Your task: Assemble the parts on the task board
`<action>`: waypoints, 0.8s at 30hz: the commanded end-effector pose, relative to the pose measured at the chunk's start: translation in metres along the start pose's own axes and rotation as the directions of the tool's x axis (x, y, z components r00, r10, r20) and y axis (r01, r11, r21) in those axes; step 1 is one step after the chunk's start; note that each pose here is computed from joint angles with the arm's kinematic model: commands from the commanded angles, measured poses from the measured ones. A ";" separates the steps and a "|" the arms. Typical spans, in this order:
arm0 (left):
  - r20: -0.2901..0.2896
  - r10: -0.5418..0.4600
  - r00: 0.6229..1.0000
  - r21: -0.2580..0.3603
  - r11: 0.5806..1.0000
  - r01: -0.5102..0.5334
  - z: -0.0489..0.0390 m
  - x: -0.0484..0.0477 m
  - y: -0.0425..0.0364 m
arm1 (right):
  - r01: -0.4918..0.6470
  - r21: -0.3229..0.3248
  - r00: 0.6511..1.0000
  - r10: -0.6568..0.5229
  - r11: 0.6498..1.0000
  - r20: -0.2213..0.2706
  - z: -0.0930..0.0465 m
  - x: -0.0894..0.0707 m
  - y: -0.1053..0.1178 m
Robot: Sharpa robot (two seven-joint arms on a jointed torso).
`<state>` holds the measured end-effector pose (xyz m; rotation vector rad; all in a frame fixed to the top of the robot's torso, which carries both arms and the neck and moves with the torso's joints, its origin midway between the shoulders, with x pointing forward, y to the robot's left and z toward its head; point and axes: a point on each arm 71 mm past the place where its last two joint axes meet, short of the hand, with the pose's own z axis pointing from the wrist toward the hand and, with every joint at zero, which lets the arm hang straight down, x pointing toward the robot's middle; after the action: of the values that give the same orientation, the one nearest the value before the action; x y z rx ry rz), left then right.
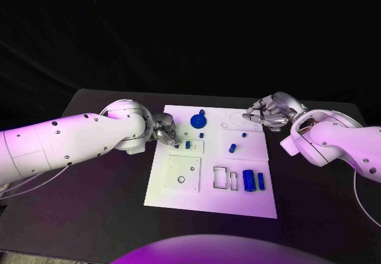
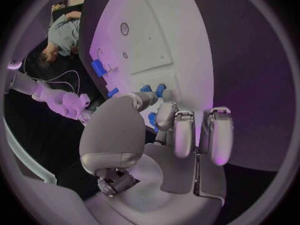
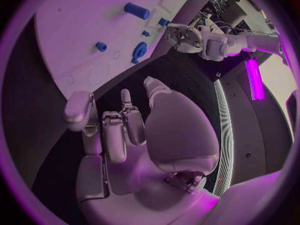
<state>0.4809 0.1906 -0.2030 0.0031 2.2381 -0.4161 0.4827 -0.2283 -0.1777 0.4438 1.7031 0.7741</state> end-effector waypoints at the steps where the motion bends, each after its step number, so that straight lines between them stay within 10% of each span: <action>1: -0.034 0.016 0.999 -0.021 1.000 -0.017 0.0014 0.0065 0.0012 | 0.004 -0.004 1.000 -0.004 1.000 -0.005 0.000 0.001 0.000; 24: -0.065 -0.033 0.997 -0.034 0.999 0.030 0.0029 0.0080 0.0031 | 0.005 -0.001 1.000 -0.005 1.000 -0.004 0.000 0.000 -0.001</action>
<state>0.4821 0.1912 -0.2042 -0.0229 2.2513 -0.4042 0.4828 -0.2291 -0.1778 0.4450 1.7029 0.7723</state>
